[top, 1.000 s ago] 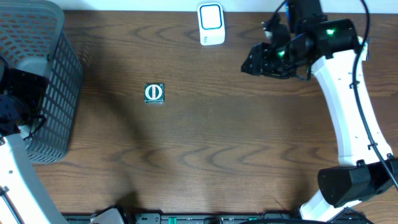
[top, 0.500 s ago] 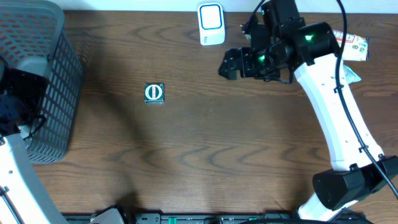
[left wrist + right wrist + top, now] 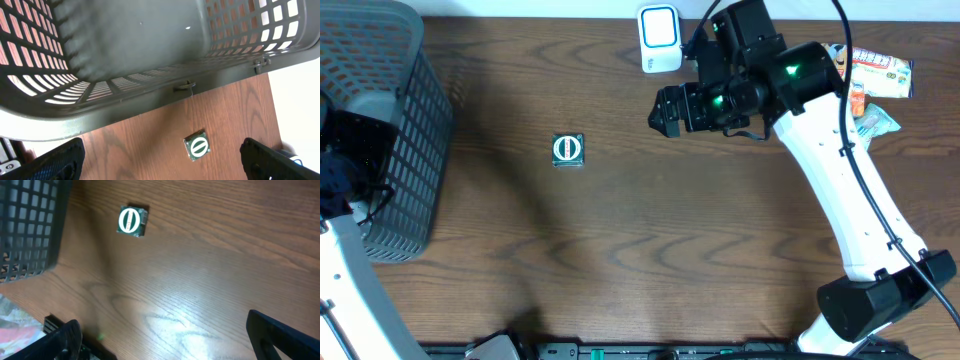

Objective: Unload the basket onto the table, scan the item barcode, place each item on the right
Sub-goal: 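Move the right gripper left toward the dark green Zam-Buk tin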

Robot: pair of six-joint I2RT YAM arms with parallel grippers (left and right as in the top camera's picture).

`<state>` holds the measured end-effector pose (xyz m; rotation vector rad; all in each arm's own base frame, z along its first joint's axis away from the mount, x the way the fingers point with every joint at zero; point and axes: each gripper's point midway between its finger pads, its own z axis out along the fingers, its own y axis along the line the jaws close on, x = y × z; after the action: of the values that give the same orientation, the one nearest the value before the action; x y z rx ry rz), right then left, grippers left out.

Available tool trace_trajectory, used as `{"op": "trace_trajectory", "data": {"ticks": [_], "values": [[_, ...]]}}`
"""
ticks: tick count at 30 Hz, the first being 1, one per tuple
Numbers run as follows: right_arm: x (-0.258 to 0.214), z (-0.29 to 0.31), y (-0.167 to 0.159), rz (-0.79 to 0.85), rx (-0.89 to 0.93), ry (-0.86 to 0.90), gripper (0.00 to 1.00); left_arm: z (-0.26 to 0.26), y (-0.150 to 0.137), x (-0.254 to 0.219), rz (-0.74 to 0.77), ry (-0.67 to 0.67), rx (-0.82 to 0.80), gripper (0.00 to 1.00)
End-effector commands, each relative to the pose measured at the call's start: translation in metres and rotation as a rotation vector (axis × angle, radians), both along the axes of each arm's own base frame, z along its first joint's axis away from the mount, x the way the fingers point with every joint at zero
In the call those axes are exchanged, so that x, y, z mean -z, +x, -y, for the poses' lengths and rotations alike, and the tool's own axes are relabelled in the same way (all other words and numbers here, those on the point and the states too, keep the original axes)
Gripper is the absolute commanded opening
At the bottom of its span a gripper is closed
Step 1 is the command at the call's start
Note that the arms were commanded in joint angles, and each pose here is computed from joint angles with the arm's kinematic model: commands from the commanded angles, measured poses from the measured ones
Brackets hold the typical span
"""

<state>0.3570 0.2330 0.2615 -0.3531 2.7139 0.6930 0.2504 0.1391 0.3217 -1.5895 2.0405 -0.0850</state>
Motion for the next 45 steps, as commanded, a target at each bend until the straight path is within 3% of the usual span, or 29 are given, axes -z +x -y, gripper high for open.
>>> {"op": "trace_trajectory", "data": {"ticks": [1,20,28,34,45], "values": [[-0.011,-0.005,-0.005,0.045,-0.020,0.000,0.99,-0.002,-0.001,0.000,-0.002,0.003,-0.008,0.97],[0.027,-0.029,0.030,0.134,0.071,0.026,0.99,-0.002,-0.001,0.000,-0.002,0.003,-0.008,0.98],[0.073,-0.079,0.029,0.205,-0.027,0.122,0.99,-0.002,-0.001,0.000,-0.002,0.003,-0.008,0.98],[0.085,-0.130,0.040,0.250,0.001,0.236,0.99,-0.002,-0.001,-0.001,-0.002,0.003,-0.008,0.98],[0.120,-0.194,0.077,0.181,-0.081,0.175,0.99,-0.002,-0.001,0.000,-0.002,0.003,-0.008,0.98]]}}
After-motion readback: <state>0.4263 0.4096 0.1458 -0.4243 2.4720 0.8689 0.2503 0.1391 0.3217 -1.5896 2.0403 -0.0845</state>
